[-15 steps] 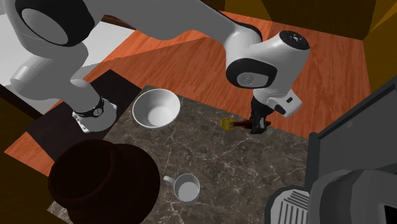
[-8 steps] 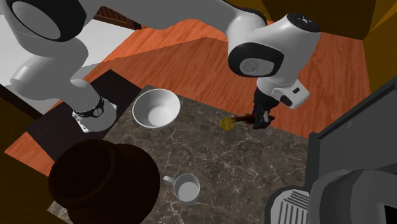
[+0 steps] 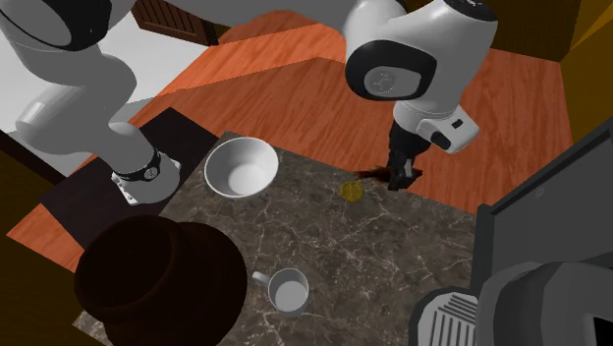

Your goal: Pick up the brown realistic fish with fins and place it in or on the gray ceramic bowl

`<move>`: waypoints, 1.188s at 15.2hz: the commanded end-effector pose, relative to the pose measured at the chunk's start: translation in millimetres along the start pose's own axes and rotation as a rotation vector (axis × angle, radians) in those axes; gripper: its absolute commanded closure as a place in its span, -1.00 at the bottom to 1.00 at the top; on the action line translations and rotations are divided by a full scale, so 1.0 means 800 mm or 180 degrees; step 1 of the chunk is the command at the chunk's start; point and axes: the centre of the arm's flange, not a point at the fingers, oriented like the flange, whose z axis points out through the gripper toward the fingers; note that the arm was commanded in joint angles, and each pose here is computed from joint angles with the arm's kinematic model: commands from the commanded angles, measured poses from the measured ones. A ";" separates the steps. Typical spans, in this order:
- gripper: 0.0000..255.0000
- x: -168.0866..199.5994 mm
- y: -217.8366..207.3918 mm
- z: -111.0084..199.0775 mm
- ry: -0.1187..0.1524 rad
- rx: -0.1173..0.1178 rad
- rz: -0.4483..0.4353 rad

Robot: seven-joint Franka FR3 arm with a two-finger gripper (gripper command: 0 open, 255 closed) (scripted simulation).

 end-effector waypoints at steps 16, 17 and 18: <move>1.00 -0.276 -0.037 -0.007 -0.0001 -0.0001 0.0001; 1.00 -0.293 -0.039 -0.007 -0.0001 -0.0001 0.0001; 1.00 -0.309 -0.041 -0.007 -0.0001 -0.0001 0.0001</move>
